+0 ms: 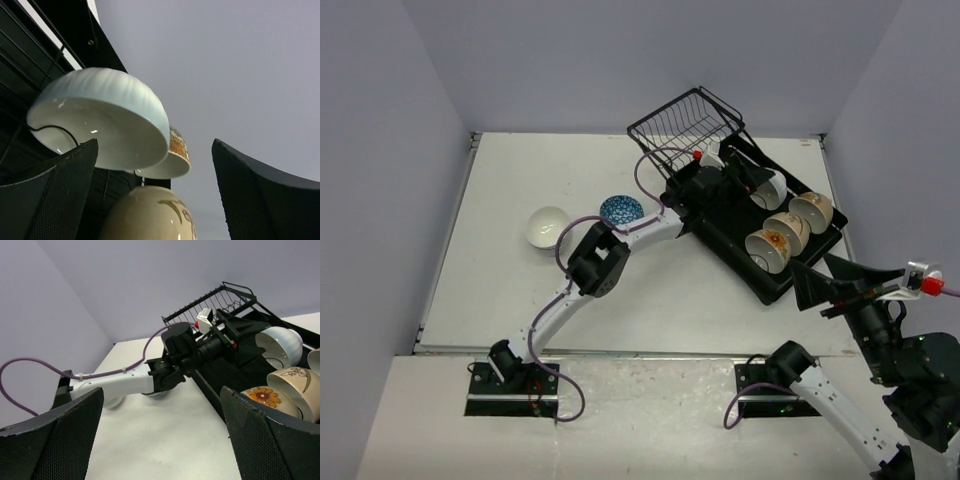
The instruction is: Unload the bowls from the dish rack
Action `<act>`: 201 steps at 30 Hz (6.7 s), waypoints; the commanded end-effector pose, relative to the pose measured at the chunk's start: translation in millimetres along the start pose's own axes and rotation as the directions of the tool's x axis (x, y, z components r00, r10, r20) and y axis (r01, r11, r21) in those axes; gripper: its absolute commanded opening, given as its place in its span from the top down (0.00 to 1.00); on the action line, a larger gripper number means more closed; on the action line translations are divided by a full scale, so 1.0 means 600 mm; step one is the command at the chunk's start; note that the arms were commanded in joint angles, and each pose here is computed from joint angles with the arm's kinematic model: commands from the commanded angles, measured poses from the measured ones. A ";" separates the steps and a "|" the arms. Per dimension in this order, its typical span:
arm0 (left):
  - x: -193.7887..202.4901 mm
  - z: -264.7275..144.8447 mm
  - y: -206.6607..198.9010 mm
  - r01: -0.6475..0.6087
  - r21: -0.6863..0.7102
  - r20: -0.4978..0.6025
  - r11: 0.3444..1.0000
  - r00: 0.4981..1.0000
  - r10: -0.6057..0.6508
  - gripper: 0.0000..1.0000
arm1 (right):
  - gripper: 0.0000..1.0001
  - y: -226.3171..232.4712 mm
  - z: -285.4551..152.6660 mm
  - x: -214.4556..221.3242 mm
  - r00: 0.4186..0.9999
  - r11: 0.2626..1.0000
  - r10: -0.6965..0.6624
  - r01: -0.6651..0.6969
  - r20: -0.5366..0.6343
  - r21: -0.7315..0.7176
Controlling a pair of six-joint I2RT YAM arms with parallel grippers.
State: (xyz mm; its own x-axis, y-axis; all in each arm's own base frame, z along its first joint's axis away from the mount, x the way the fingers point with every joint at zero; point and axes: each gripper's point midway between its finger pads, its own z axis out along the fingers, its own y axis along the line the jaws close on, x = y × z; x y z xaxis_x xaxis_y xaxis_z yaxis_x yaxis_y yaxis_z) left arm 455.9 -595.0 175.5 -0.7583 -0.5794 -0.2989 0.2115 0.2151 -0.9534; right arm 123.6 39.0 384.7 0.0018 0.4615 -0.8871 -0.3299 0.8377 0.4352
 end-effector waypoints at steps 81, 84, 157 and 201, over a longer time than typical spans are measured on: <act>-0.044 0.010 -0.045 0.134 0.324 0.188 0.936 0.961 -0.203 1.00 | 0.01 0.049 -0.037 -0.010 0.999 0.976 0.023 -0.018 0.022 -0.215; -0.053 -0.001 -0.056 0.121 0.388 0.191 0.914 0.959 -0.208 1.00 | 0.01 0.054 -0.030 -0.005 1.000 0.976 0.016 -0.015 0.004 -0.217; -0.400 -0.717 -0.114 -0.535 -0.821 -0.291 0.199 0.692 0.660 1.00 | 0.01 0.048 0.019 0.001 0.998 0.992 -0.032 0.025 -0.050 -0.126; -0.343 -0.738 0.214 -0.652 -0.734 -0.590 0.192 0.752 0.295 1.00 | 0.01 0.075 0.074 0.118 0.941 0.973 -0.151 0.087 -0.302 -0.215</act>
State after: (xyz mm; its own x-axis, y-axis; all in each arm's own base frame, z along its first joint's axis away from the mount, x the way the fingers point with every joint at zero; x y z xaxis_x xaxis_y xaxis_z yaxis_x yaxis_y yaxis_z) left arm 351.0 -100.3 124.2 -0.9005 0.0677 -0.4296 0.0628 0.9977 0.0255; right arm 148.2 114.3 345.6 -0.2379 0.2309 -0.9434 -0.4965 0.8059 0.3225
